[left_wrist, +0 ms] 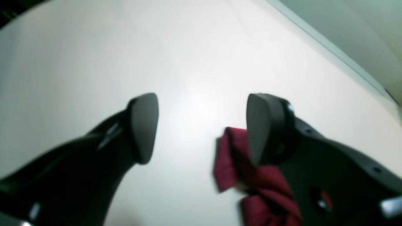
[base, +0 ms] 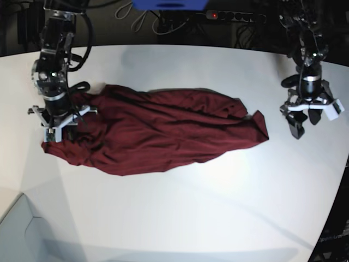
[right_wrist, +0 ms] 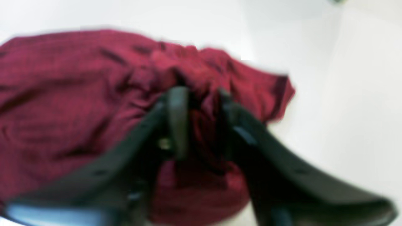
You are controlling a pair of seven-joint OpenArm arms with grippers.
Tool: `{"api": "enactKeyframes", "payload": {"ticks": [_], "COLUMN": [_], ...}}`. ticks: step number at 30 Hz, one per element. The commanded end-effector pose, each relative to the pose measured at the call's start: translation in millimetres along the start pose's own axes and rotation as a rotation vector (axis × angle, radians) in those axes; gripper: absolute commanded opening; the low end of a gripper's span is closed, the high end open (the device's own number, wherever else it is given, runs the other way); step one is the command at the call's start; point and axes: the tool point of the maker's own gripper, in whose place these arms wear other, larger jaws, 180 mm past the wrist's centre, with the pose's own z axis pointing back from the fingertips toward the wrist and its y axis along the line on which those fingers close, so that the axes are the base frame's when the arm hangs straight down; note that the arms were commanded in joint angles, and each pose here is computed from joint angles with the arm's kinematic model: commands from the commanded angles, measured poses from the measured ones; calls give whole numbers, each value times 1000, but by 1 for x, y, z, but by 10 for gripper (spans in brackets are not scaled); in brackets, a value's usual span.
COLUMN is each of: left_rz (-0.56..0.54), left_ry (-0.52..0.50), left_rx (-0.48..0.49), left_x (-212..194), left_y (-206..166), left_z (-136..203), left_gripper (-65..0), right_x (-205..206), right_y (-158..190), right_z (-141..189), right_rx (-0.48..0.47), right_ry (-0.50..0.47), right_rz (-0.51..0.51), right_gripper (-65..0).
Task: Layout the t-shirt on the table in an organized manner, then fold the t-shirt properly
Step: 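Pull the grasped end away from the left gripper with the right gripper, then regrasp the shirt end with the left gripper and stretch it taut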
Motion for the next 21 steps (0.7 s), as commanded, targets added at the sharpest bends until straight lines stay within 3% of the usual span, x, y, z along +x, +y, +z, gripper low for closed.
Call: {"api": "enactKeyframes", "payload": {"ticks": [1, 6, 11, 18, 21], "left_rz": [-5, 31, 44, 50, 50], "left_ry": [-66, 3, 111, 202, 221], "left_rx": [-39, -114, -106, -58, -46], "left_x": [19, -8, -49, -83, -91], "left_y": [-14, -53, -60, -43, -37], "left_z": [-8, -45, -74, -80, -79], "left_gripper": [-226, -226, -226, -233, -336], "right_x": [20, 25, 28, 28, 28], "right_y": [-9, -33, -38, -39, -38], "right_z": [2, 21, 35, 41, 41], "right_rx": [-24, -104, -119, -122, -121], "right_ry": [-70, -100, -112, -115, -114], "right_rz": [-3, -35, -9, 1, -2], "right_gripper": [-387, -290, -291, -291, -291]}}
